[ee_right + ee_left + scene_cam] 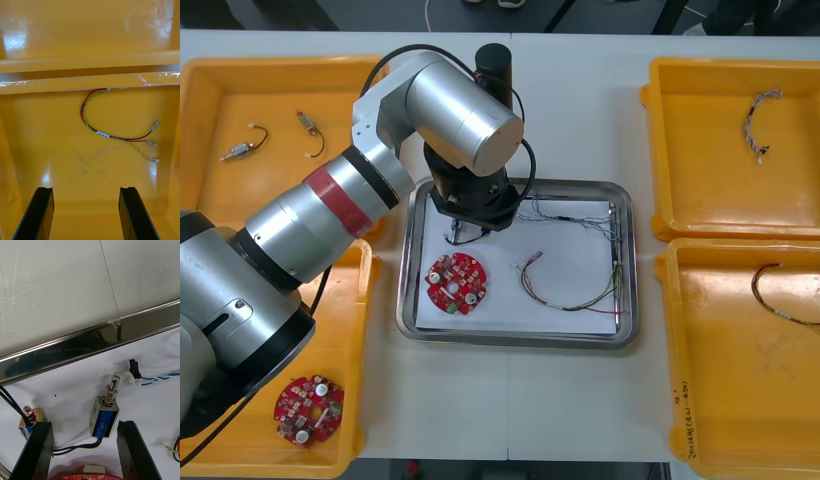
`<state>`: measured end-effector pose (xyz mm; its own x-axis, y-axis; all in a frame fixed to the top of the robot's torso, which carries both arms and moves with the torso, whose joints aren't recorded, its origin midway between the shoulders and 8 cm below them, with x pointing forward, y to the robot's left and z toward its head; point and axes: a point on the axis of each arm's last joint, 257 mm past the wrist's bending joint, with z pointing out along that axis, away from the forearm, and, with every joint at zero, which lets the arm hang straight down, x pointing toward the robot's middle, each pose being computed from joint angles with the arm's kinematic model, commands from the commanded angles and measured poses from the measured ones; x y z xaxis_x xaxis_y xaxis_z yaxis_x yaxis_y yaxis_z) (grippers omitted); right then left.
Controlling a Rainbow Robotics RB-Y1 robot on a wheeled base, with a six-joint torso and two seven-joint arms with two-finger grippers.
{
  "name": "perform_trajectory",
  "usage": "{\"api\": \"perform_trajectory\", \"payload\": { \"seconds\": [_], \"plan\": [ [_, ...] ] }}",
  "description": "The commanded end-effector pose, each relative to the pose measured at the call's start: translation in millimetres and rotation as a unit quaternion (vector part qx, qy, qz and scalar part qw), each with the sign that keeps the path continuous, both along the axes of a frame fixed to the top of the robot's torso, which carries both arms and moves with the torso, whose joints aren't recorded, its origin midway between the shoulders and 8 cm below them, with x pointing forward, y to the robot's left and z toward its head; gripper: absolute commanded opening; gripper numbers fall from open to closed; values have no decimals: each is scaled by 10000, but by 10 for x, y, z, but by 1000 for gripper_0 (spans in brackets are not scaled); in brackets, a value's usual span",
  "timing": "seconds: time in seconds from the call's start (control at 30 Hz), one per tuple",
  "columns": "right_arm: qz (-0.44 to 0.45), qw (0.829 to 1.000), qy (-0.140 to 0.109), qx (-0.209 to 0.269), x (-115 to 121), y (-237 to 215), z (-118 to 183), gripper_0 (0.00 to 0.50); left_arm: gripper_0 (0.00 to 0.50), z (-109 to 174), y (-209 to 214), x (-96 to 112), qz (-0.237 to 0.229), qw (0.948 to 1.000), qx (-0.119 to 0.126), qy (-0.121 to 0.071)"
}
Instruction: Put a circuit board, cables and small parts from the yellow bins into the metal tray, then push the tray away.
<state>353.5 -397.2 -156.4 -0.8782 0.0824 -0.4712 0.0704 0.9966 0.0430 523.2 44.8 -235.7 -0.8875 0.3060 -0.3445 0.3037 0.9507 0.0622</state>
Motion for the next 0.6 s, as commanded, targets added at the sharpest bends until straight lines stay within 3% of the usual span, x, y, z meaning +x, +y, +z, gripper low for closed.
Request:
{"api": "perform_trajectory", "payload": {
  "seconds": [0.03, 0.3, 0.6],
  "plan": [
    [-228, 9996, -124, 55, -30, -14, 52, 500, 500, 89, -210, -13, 275, 9993, -223, -83],
    [-226, 9996, -126, 69, -31, -4, 54, 500, 500, 153, -240, -19, 294, 9991, -288, -116],
    [-140, 9998, -159, 20, -5, 8, 112, 500, 500, 452, -129, -88, 401, 9984, -388, -33]
  ]
}}
